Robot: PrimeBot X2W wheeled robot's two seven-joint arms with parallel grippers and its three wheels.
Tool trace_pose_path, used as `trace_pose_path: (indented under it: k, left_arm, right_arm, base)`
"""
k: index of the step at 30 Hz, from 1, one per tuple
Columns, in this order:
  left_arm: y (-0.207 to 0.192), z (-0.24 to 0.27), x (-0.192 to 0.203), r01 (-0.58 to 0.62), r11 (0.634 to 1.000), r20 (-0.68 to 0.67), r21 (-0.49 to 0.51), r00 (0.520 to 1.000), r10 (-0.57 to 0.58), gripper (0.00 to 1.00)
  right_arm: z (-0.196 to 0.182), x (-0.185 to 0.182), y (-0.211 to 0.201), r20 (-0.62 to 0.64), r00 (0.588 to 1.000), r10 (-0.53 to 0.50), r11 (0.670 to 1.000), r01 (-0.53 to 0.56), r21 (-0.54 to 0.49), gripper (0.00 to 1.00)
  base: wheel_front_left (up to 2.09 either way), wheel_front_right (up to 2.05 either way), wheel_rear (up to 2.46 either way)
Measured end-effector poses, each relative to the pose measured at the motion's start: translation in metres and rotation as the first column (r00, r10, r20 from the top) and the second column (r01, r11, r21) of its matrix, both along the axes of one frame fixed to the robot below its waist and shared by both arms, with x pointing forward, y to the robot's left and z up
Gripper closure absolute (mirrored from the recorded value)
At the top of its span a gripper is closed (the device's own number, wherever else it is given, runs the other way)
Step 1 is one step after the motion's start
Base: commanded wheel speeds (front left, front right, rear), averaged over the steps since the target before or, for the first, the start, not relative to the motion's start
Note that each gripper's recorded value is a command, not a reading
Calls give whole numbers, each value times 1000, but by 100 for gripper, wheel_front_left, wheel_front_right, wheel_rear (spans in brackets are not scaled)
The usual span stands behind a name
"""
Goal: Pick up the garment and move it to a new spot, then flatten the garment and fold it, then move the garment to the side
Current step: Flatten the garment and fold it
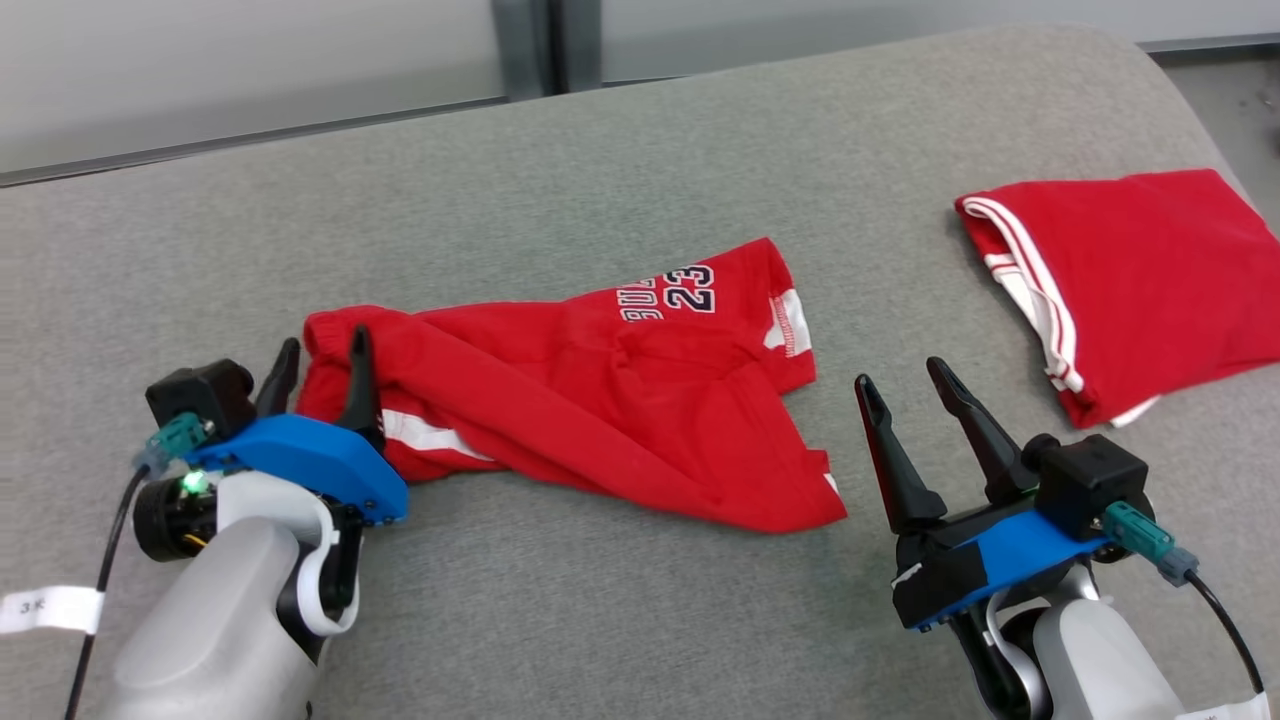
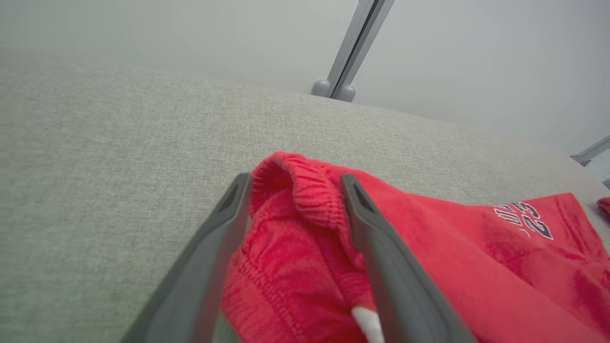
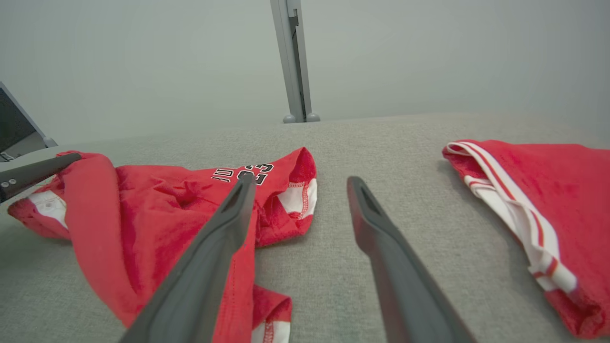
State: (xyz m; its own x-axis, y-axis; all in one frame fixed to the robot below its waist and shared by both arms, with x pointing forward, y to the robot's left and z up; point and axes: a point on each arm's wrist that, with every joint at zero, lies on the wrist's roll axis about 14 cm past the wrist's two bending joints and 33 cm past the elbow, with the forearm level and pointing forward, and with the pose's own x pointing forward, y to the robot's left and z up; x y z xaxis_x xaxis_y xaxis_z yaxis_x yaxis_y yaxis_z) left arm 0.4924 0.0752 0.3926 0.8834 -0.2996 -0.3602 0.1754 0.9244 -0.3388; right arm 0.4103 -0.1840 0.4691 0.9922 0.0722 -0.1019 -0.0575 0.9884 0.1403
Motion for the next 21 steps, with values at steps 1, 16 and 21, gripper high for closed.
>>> trace_pose_path:
  k: [1,16,21]
  left_arm:
    - [1,2,-2,-1,1000,6,-6,1000,1,0]
    - [42,65,-54,-63,998,231,-8,971,63,0]
    - [59,93,-77,-116,993,348,27,932,99,0]
  right_arm:
    - [1,1,2,4,1000,5,1000,-5,2,0]
    - [16,0,23,31,997,65,998,-65,13,0]
    - [18,-12,21,29,998,55,998,-56,19,0]
  base:
    - [0,0,0]
    - [0,0,0]
    - [0,0,0]
